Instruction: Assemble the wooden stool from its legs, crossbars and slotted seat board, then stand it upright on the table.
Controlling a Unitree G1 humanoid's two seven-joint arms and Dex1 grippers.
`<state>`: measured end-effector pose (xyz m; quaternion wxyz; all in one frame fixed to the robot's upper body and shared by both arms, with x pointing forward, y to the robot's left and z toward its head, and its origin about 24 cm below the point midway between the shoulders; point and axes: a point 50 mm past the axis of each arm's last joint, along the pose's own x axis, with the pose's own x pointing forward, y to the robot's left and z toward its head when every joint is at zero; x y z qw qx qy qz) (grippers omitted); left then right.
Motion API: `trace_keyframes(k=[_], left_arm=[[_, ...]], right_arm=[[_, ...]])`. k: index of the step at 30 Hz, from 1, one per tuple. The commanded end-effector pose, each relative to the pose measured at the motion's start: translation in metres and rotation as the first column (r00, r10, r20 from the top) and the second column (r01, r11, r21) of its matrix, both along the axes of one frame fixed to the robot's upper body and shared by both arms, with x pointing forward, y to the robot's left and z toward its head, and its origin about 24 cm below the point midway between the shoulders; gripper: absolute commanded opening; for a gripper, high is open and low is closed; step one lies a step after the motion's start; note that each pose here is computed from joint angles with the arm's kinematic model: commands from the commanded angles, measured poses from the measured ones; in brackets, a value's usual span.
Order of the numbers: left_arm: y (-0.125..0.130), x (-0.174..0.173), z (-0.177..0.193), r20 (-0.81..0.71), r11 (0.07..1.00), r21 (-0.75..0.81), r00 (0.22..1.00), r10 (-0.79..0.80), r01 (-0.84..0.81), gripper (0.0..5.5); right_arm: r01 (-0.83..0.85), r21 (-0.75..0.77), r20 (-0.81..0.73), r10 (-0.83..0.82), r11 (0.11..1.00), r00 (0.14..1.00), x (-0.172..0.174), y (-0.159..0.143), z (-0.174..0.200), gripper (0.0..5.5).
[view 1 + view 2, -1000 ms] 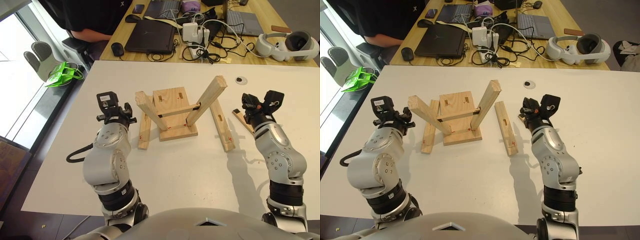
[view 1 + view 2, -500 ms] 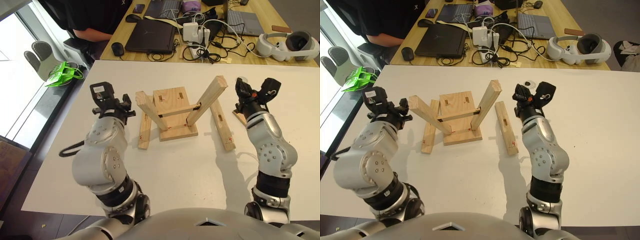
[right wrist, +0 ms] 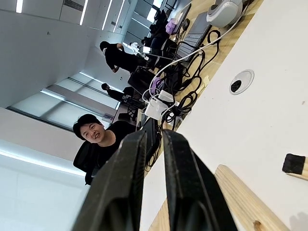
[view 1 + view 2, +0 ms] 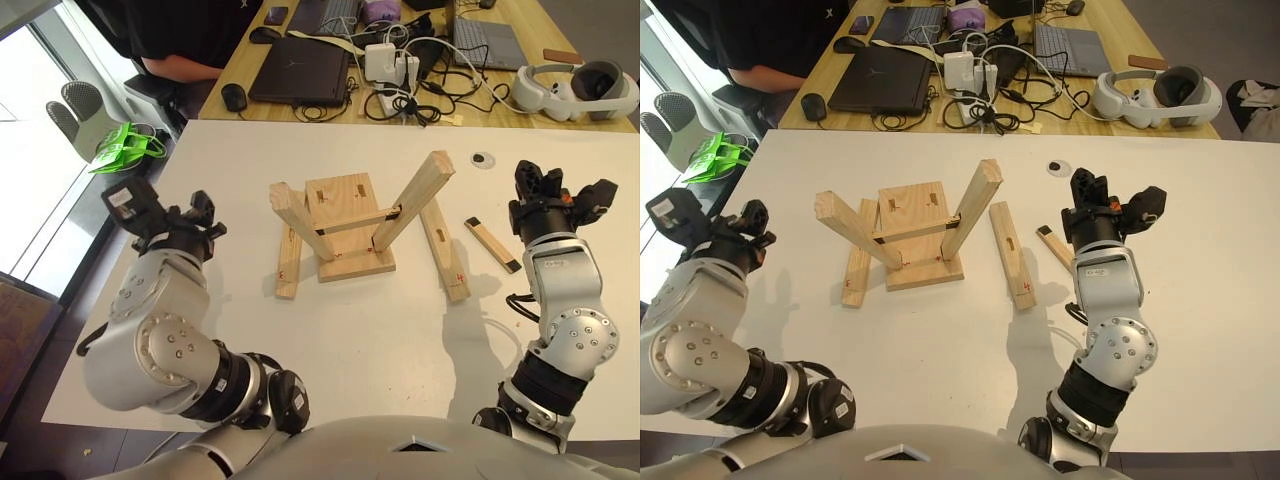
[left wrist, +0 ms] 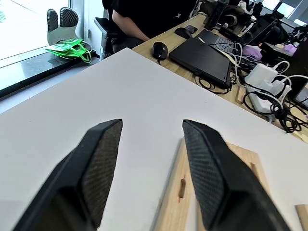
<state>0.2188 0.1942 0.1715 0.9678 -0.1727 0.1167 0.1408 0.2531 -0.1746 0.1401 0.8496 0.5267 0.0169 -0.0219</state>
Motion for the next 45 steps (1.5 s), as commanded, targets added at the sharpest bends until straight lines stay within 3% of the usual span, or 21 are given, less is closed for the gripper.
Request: trace_keyframes(k=[1,5,9,11,13,15,19,24,27,29,30,32,34,36,39,43,45], left_arm=[[-0.137,0.018,-0.008,0.003,0.767,-0.517,0.897,-0.442,0.379,2.32],[-0.147,0.018,-0.015,-0.034,0.751,-0.530,0.875,-0.483,0.394,2.32],[-0.136,0.020,-0.023,-0.078,0.792,-0.501,0.893,-0.442,0.348,2.32],[-0.122,0.024,-0.024,-0.095,0.842,-0.438,0.915,-0.391,0.315,2.32],[-0.101,0.029,-0.024,-0.102,0.898,-0.346,0.941,-0.323,0.270,2.32],[-0.084,0.033,-0.023,-0.097,0.931,-0.284,0.960,-0.264,0.228,2.32],[-0.065,0.042,-0.015,-0.049,0.972,-0.139,0.979,-0.196,0.188,2.32],[-0.067,0.041,-0.012,-0.020,0.983,-0.004,0.983,-0.185,0.185,2.32],[-0.064,0.039,-0.014,-0.016,0.984,0.032,0.985,-0.173,0.173,2.32],[-0.063,0.039,-0.014,-0.013,0.986,0.040,0.986,-0.164,0.164,2.32],[-0.062,0.040,-0.014,-0.010,0.986,0.042,0.987,-0.160,0.160,2.32],[-0.064,0.042,-0.013,-0.004,0.985,0.043,0.986,-0.164,0.164,2.32],[-0.065,0.044,-0.011,0.001,0.984,0.048,0.985,-0.170,0.170,2.32],[-0.065,0.044,-0.011,0.003,0.984,0.052,0.985,-0.171,0.170,2.32],[-0.064,0.045,-0.012,0.007,0.985,0.054,0.986,-0.166,0.165,2.32],[-0.065,0.045,-0.013,0.014,0.985,0.057,0.987,-0.162,0.161,2.32],[-0.064,0.045,-0.013,0.016,0.985,0.064,0.987,-0.163,0.162,2.32]], right_arm=[[-0.476,0.144,0.060,0.473,0.867,0.879,-0.004,0.097,0.013,0.65],[-0.620,0.060,0.067,0.616,0.783,0.785,-0.011,0.107,0.017,0.65],[-0.633,0.002,0.039,0.632,0.775,0.774,-0.012,0.103,0.014,0.65],[-0.570,-0.077,0.038,0.573,0.818,0.818,-0.004,0.082,0.015,0.65],[-0.457,-0.175,0.128,0.480,0.872,0.868,0.014,0.047,0.037,0.65],[-0.391,-0.273,0.235,0.455,0.879,0.859,0.027,0.023,0.069,0.65],[-0.388,-0.544,0.381,0.631,0.744,0.676,0.043,0.016,0.151,0.65],[-0.440,-0.665,0.374,0.778,0.604,0.504,0.049,0.021,0.193,0.65],[-0.567,-0.645,0.241,0.840,0.512,0.485,0.051,0.019,0.157,0.65],[-0.705,-0.577,0.067,0.884,0.413,0.462,0.044,0.020,0.103,0.65],[-0.782,-0.530,-0.090,0.895,0.328,0.437,0.034,0.021,0.062,0.65],[-0.899,-0.408,-0.323,0.897,0.157,0.303,0.005,0.023,-0.005,0.65],[-0.924,-0.376,-0.408,0.885,0.062,0.225,-0.011,0.024,-0.032,0.65],[-0.908,-0.415,-0.393,0.888,0.061,0.240,-0.008,0.025,-0.031,0.65],[-0.854,-0.504,-0.273,0.915,0.128,0.298,0.009,0.028,-0.003,0.65],[-0.734,-0.628,-0.050,0.928,0.258,0.369,0.032,0.028,0.057,0.65],[-0.655,-0.654,0.172,0.918,0.378,0.357,0.039,0.025,0.109,0.65]])
